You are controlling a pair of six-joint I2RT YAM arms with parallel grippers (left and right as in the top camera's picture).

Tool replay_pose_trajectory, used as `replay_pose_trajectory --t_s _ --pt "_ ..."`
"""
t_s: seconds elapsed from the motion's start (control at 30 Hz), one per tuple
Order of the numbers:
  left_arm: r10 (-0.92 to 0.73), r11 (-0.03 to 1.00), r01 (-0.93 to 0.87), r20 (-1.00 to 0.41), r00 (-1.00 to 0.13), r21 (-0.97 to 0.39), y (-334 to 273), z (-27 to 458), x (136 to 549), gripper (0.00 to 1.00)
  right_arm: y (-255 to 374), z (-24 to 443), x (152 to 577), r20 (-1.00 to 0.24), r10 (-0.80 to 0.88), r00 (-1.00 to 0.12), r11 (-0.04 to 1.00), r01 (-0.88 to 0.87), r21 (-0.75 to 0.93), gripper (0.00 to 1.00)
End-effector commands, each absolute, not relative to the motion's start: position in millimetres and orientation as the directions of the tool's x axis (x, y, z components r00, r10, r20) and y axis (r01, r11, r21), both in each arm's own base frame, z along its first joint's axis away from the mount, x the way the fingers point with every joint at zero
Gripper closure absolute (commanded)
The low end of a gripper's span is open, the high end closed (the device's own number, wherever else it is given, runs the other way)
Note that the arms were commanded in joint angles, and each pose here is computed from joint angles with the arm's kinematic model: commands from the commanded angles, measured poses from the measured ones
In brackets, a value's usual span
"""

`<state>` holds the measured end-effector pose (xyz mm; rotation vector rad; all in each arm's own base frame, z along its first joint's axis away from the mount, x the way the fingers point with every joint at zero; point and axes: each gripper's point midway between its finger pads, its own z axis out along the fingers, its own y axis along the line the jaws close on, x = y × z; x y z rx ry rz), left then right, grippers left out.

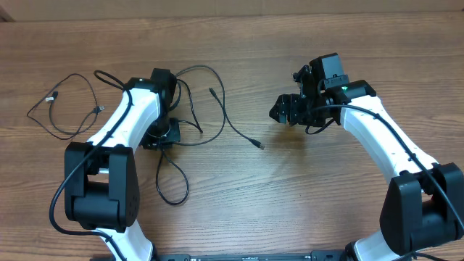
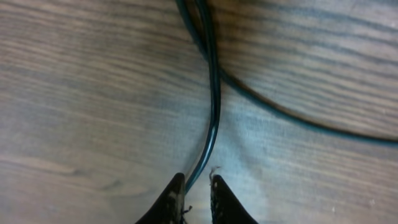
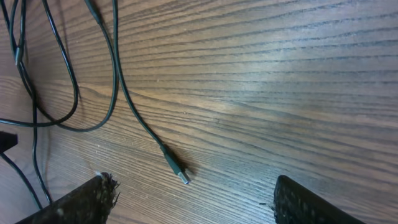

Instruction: Untangle cables

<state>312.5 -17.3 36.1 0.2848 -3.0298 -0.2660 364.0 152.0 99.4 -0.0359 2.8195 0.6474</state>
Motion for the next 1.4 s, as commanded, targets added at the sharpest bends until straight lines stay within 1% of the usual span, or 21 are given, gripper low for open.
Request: replay_pose_trajectory --t_s 0.0,0.23,0.37,0.43,0.6,0.73,0.77,0.8,0.83,0.87,0.9,0.97,1.03,1.17,1.23,1.3,1.37 --pt "-0.186 0.965 -0.169 0.074 -0.98 0.199 -12 26 306 0.82 151 105 365 -0.26 0.031 -0.965 0.903 -0.084 0.422 0.2" --pt "-0.188 0.965 -0.169 0.075 -0.979 0.201 -10 10 299 0.81 150 105 363 -0.273 -0.016 -0.962 0.904 -0.13 0.407 0.2" --pt "-0.187 0.966 -0.175 0.046 -0.981 0.191 -11 8 305 0.73 150 105 363 -0.274 -0.016 -0.962 0.904 -0.131 0.407 0.2" --pt "-0.18 0.968 -0.17 0.036 -0.983 0.187 -12 8 308 0.71 150 105 363 -0.273 -0.015 -0.962 0.904 -0.13 0.407 0.2" --pt "-0.155 0.972 -0.147 0.029 -0.988 0.183 -12 4 310 0.71 150 104 363 -0.271 -0.015 -0.963 0.904 -0.129 0.407 0.2" --pt "-0.155 0.972 -0.146 0.036 -0.987 0.184 -11 -7 302 0.72 150 104 363 -0.27 -0.015 -0.963 0.904 -0.129 0.407 0.2" --pt "-0.156 0.972 -0.146 0.04 -0.987 0.184 -11 -9 299 0.73 150 104 363 -0.27 -0.015 -0.963 0.904 -0.129 0.407 0.2" --pt "-0.156 0.972 -0.145 0.044 -0.987 0.186 -11 -10 297 0.77 150 104 363 -0.27 -0.015 -0.963 0.904 -0.129 0.407 0.2" --pt "-0.156 0.972 -0.144 0.048 -0.987 0.187 -10 -11 296 0.83 150 104 363 -0.27 -0.015 -0.963 0.904 -0.129 0.407 0.2" --pt "-0.156 0.972 -0.144 0.052 -0.986 0.187 -10 -11 295 0.92 150 104 363 -0.27 -0.015 -0.963 0.904 -0.129 0.407 0.2" --pt "-0.156 0.972 -0.143 0.054 -0.986 0.186 -11 -10 295 0.96 150 104 363 -0.27 -0.015 -0.963 0.904 -0.129 0.407 0.2" --pt "-0.157 0.972 -0.144 0.056 -0.986 0.186 -11 -8 296 0.96 150 104 363 -0.27 -0.015 -0.963 0.904 -0.129 0.407 0.2" --pt "-0.183 0.968 -0.172 0.042 -0.982 0.185 -12 1 303 0.96 150 104 363 -0.27 -0.016 -0.963 0.904 -0.129 0.407 0.2" --pt "-0.209 0.968 -0.212 -0.037 -0.977 0.134 -21 41 342 0.96 150 104 363 -0.27 -0.016 -0.963 0.904 -0.129 0.407 0.2" --pt "-0.202 0.976 -0.209 -0.1 -0.974 0.064 -32 71 369 0.96 150 104 363 -0.27 -0.016 -0.963 0.905 -0.129 0.406 0.2" --pt "-0.167 0.986 -0.163 -0.166 -0.972 -0.034 -48 101 394 0.96 150 104 363 -0.27 -0.016 -0.963 0.905 -0.129 0.406 0.2" --pt "-0.114 0.981 -0.068 -0.252 -0.961 -0.184 -73 143 421 0.96 147 103 363 -0.27 -0.014 -0.963 0.914 -0.122 0.387 0.2"
